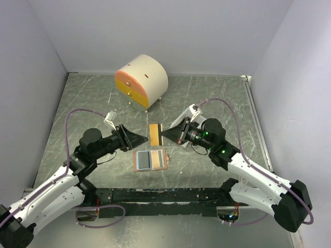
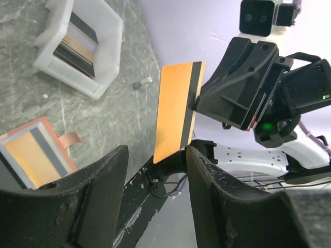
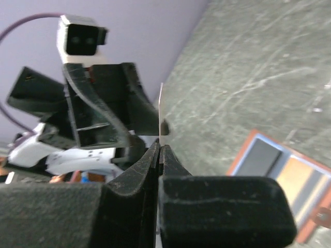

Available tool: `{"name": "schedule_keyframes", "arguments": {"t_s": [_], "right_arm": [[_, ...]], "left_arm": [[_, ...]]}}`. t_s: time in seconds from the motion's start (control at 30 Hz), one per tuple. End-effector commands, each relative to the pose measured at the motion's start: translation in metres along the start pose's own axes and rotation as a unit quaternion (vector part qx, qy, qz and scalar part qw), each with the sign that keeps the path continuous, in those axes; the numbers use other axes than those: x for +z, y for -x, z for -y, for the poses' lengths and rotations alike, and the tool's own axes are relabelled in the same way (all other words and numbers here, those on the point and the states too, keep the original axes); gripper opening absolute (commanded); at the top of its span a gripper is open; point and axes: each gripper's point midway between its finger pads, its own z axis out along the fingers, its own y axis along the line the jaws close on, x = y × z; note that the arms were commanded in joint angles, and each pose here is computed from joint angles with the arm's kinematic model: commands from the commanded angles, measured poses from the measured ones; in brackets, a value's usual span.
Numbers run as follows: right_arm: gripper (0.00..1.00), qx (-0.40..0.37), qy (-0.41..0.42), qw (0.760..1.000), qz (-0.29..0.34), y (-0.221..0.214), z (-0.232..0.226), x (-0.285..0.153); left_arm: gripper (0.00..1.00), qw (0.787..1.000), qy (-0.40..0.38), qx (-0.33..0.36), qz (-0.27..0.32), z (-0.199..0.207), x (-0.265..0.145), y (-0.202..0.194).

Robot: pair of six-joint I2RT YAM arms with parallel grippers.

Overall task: Put the credit cards into the card holder
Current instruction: Pick up the credit card from the storage box.

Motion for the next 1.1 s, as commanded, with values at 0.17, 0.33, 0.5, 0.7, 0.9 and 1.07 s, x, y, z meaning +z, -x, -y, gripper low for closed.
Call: {"name": "schedule_keyframes", "arguments": {"t_s": [0.17, 0.33, 0.5, 0.7, 0.9, 1.07], "right_arm": [[0.0, 0.037, 0.11, 0.993, -0.024, -0.008, -0.046, 0.0], [0.0, 0.041, 0.103, 0.993, -0.032, -0.019, -0.038, 0.003], [0.0, 0.04, 0.078, 0.995, -0.039, -0.025, -0.025, 0.006], [0.3, 0.038, 0.018, 0.998, -0.039, -0.026, -0.004, 0.007], [0.47, 0.024, -0.041, 0.998, -0.03, -0.027, 0.019, 0.003], [0.52, 0.007, -0.102, 0.994, -0.049, -0.033, 0.044, 0.003]], "left_arm": [[0.57, 0.997, -0.072, -0.009, 0.007, 0.029, 0.002, 0.005], [0.36, 0.997, -0.074, -0.006, 0.006, 0.028, 0.003, 0.004], [0.07, 0.998, -0.059, -0.012, 0.001, 0.018, 0.005, 0.0], [0.07, 1.0, -0.018, -0.022, -0.005, -0.004, 0.006, -0.007], [0.07, 0.998, 0.056, -0.009, -0.018, -0.032, 0.007, -0.012], [0.07, 0.983, 0.182, -0.013, -0.035, -0.082, 0.005, -0.019]]}}
